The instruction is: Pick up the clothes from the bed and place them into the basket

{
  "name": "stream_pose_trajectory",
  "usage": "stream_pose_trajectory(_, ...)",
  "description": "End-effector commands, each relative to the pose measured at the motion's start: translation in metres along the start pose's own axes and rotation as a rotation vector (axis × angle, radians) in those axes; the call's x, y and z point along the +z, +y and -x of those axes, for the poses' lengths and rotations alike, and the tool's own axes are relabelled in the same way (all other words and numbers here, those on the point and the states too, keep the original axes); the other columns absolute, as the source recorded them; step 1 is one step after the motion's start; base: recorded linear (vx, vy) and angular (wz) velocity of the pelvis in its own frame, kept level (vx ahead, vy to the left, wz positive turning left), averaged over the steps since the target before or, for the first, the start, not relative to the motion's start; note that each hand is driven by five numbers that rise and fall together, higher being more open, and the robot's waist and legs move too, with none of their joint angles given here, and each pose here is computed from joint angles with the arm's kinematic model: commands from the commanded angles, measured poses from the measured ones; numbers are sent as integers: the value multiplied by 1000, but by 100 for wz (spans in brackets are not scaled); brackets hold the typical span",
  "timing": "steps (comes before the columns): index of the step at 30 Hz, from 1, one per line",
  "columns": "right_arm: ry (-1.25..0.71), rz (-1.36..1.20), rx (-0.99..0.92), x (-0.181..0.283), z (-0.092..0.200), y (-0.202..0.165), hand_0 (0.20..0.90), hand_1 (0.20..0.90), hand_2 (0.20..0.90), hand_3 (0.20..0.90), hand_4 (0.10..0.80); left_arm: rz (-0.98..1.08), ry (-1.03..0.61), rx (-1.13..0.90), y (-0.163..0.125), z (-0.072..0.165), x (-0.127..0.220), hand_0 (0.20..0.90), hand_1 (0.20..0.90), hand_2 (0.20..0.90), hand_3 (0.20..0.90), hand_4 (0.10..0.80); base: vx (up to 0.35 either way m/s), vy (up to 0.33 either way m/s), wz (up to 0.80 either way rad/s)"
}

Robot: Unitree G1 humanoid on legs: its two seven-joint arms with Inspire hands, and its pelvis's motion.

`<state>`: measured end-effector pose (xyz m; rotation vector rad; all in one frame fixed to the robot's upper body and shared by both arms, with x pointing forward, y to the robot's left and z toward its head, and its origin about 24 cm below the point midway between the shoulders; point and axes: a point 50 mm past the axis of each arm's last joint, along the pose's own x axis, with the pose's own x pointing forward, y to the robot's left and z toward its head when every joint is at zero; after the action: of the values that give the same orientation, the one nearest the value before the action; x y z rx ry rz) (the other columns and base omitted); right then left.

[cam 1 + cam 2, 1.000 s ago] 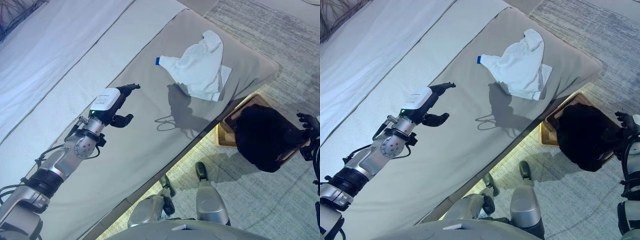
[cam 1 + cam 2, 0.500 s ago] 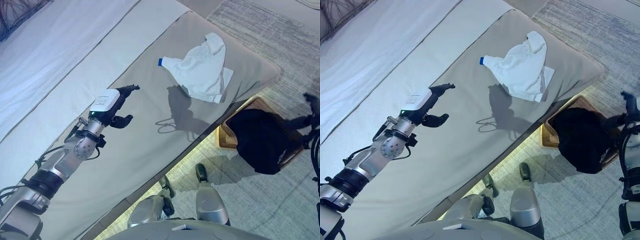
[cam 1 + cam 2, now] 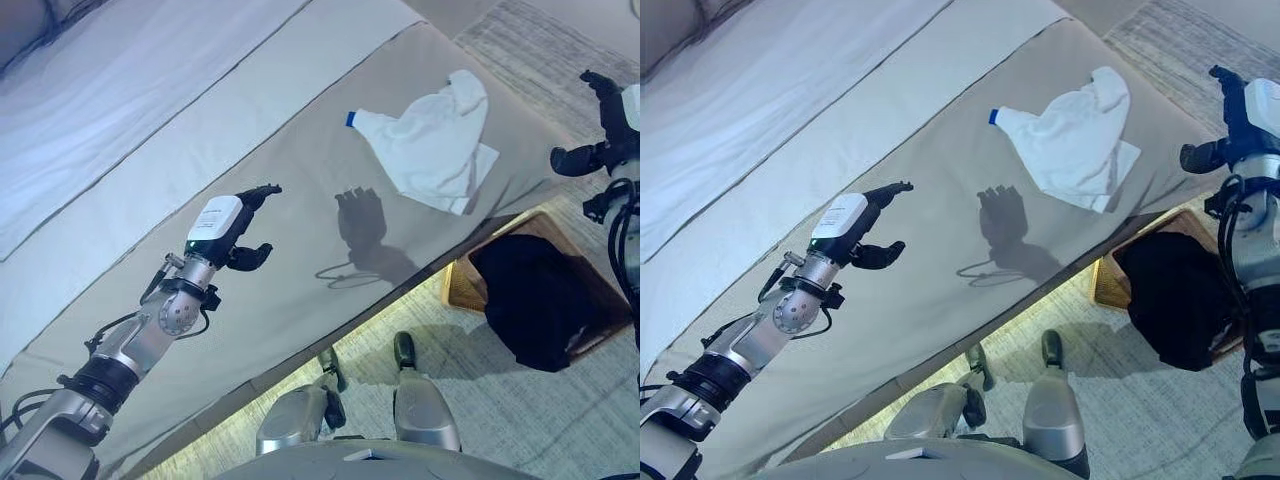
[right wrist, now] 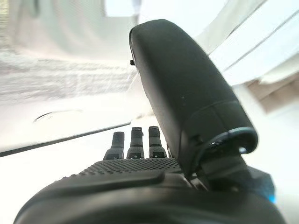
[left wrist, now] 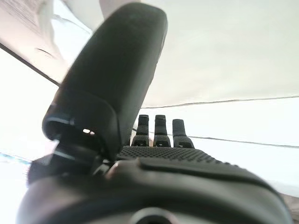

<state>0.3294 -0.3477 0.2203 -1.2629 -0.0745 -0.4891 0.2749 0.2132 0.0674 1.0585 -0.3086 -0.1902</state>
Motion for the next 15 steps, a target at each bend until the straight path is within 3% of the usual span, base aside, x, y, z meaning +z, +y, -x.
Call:
stream_pose_trajectory(1, -100, 20, -213, 30, -21, -64, 900, 900, 900, 900, 800, -14, -97, 188, 34, -11, 7, 900, 900, 900, 900, 800, -150, -61, 27)
stream_pose_trajectory(7, -25, -2, -208, 34, -32, -61, 900, 900, 900, 900, 800, -47, -162, 213, 47, -22, 17, 900, 900, 900, 900, 800, -137, -83, 28)
stream_pose_trajectory(15, 48, -44, -153, 26, -38, -48, 900, 900, 900, 900, 800, -55, -189, 234, 57, -26, 26, 900, 900, 900, 900, 800, -22, -39, 15)
